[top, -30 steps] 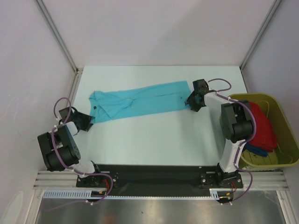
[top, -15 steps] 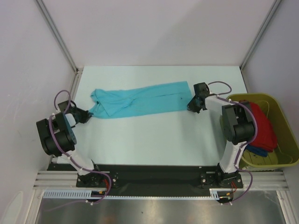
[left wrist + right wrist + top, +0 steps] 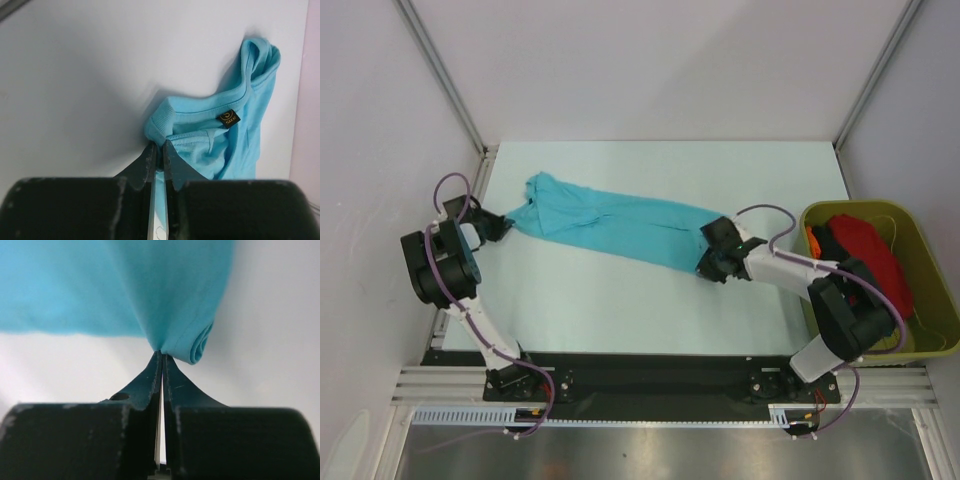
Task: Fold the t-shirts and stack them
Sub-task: Fold the tshirt
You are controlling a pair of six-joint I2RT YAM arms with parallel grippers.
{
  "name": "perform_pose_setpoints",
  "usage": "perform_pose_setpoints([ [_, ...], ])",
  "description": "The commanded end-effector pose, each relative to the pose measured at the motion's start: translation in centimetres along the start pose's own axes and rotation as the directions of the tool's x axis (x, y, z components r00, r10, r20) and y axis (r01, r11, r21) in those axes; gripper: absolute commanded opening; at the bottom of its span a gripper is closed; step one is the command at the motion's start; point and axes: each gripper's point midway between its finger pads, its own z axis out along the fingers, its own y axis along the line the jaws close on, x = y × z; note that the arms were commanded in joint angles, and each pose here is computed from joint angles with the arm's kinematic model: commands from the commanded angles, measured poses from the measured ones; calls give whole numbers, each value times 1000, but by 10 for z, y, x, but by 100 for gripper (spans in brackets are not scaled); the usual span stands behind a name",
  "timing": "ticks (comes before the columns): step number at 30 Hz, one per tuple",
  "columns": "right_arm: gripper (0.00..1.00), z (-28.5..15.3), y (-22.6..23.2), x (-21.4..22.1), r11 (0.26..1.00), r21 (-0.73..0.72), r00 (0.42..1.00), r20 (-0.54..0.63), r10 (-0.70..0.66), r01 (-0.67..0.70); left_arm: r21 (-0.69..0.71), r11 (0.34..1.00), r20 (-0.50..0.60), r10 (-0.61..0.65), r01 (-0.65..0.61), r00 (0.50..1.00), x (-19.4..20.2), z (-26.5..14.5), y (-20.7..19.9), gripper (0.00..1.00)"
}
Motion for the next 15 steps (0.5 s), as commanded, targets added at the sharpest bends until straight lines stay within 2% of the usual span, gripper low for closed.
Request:
perform_pose_setpoints([
  [1,0,-24,16,35,996,-12,996,42,83,-83,33,998,60,59,-61,996,-27,15,-23,9],
  [2,0,-33,25,66,998,-46,999,17,42,-41,30,997,71,66,-69,995,-31,18,-24,9],
  [5,0,-40,36,108,997,-71,999,-5,41,-42,34,995,91,94,-98,991,-44,26,-29,10],
  [6,0,-47,43,136,996,-94,999,-47,-14,9,25,993,90,109,-112,990,-45,28,-28,10],
  [8,0,-50,51,163,992,-107,993,-92,-78,68,18,992,106,125,-128,986,-56,31,-32,13],
  [11,1,-63,64,216,954,-202,950,-175,-260,223,29,989,133,139,-144,981,-67,27,-38,17],
  [13,7,-66,70,236,928,-245,919,-210,-333,280,17,988,150,152,-156,977,-75,21,-38,25],
  [14,18,-67,71,240,916,-260,904,-223,-364,305,15,986,165,162,-167,973,-80,15,-44,37],
  [15,23,-75,75,241,883,-295,871,-227,-435,364,-29,985,161,171,-168,972,-81,11,-37,45],
])
